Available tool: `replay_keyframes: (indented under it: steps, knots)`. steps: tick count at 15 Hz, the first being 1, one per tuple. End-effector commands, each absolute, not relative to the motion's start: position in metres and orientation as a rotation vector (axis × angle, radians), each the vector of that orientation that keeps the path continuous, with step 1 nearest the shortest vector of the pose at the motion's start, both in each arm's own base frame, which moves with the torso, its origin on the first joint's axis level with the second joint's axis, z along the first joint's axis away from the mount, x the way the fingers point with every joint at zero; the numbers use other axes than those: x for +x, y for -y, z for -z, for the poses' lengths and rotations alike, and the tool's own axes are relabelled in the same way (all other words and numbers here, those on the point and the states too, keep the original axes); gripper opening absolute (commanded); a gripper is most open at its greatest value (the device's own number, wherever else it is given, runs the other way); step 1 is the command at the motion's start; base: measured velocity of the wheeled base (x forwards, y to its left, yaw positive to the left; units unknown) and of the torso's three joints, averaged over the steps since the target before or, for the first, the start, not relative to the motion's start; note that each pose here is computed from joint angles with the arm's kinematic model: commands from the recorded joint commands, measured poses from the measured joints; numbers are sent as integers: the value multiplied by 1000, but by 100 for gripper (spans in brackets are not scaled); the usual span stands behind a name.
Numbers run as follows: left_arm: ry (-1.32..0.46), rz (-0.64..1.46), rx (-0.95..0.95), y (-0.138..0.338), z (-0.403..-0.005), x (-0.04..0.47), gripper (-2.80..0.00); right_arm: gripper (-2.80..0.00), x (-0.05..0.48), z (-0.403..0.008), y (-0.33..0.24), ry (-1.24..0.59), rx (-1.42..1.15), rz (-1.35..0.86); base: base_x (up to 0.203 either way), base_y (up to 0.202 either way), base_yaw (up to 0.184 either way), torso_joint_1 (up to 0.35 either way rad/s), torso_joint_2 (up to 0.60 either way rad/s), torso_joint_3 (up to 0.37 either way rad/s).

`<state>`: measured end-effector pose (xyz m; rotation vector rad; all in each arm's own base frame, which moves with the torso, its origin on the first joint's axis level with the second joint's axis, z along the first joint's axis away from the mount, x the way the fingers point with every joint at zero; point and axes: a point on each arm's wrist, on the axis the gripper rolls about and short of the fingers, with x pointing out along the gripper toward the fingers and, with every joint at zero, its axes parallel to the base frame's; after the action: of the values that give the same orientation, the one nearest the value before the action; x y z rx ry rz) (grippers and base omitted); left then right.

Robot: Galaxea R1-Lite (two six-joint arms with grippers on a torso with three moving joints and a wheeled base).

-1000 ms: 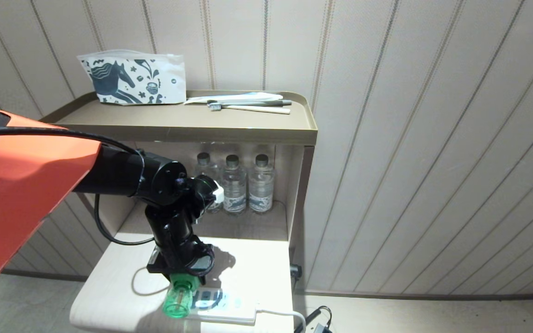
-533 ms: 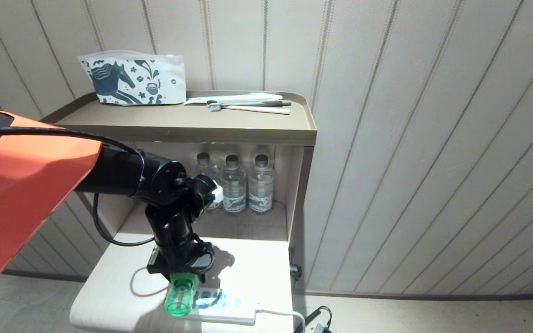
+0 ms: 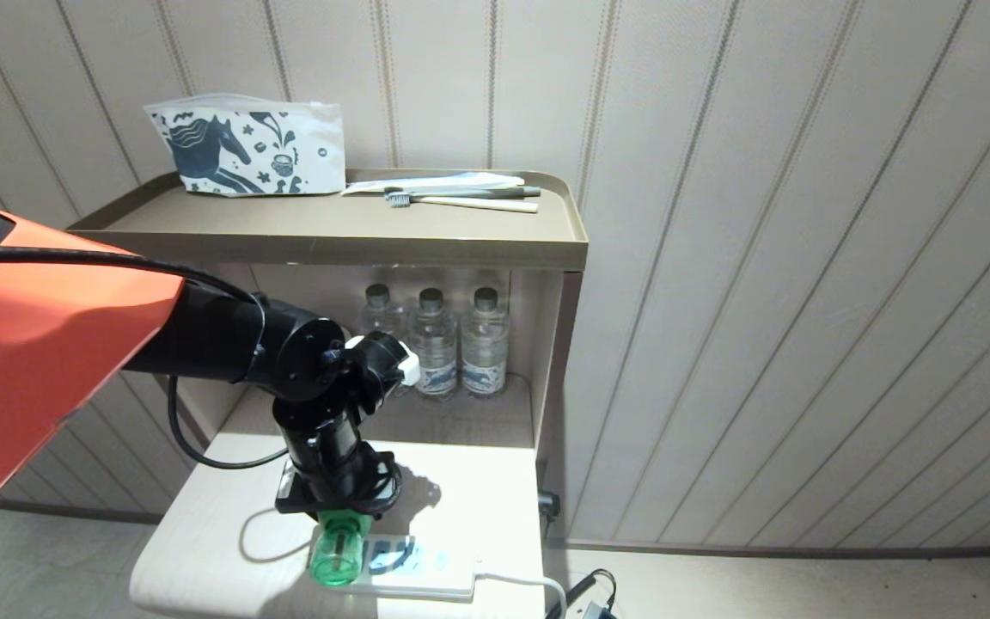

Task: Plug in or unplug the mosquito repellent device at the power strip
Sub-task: Insert the plug into the socket

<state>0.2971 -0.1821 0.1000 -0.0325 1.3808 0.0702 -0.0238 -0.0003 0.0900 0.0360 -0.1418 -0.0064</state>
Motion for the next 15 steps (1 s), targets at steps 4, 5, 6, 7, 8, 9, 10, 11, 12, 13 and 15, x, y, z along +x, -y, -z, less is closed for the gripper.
replay_keyframes:
  steps: [4,5,6,7,8,9,10,11,12,13,15]
  knots:
    - [-1376,-80,-48,181,-105,292,-280,-280,-24,-90,0,143,36,7,0,0,0,0,0,0]
    - [-1375,-84,-56,180,-106,290,-280,-280,-24,-90,0,143,36,6,0,0,0,0,0,0]
    - [-1374,-91,-65,181,-107,288,-280,-280,-24,-90,0,143,36,7,0,0,0,0,0,0]
    - [-1366,-91,-73,180,-109,287,-280,-280,-24,-90,0,143,36,7,0,0,0,0,0,0]
    - [-1355,-88,-81,181,-110,287,-280,-280,-24,-90,0,143,36,5,0,0,0,0,0,0]
    - [-1352,-87,-80,181,-109,286,-280,-280,-24,-90,0,143,36,7,0,0,0,0,0,0]
    - [-1348,-90,-84,182,-108,286,-280,-280,-24,-90,0,143,36,7,0,0,0,0,0,0]
    - [-1342,-102,-96,183,-106,288,-280,-280,-24,-90,0,143,36,7,0,0,0,0,0,0]
    - [-1327,-102,-103,185,-105,291,-280,-280,-24,-90,0,143,36,5,0,0,0,0,0,0]
    - [-1307,-105,-104,187,-104,294,-280,-280,-24,-90,0,143,36,7,0,0,0,0,0,0]
    - [-1281,-109,-105,191,-102,302,-280,-280,-24,-90,0,143,36,5,0,0,0,0,0,0]
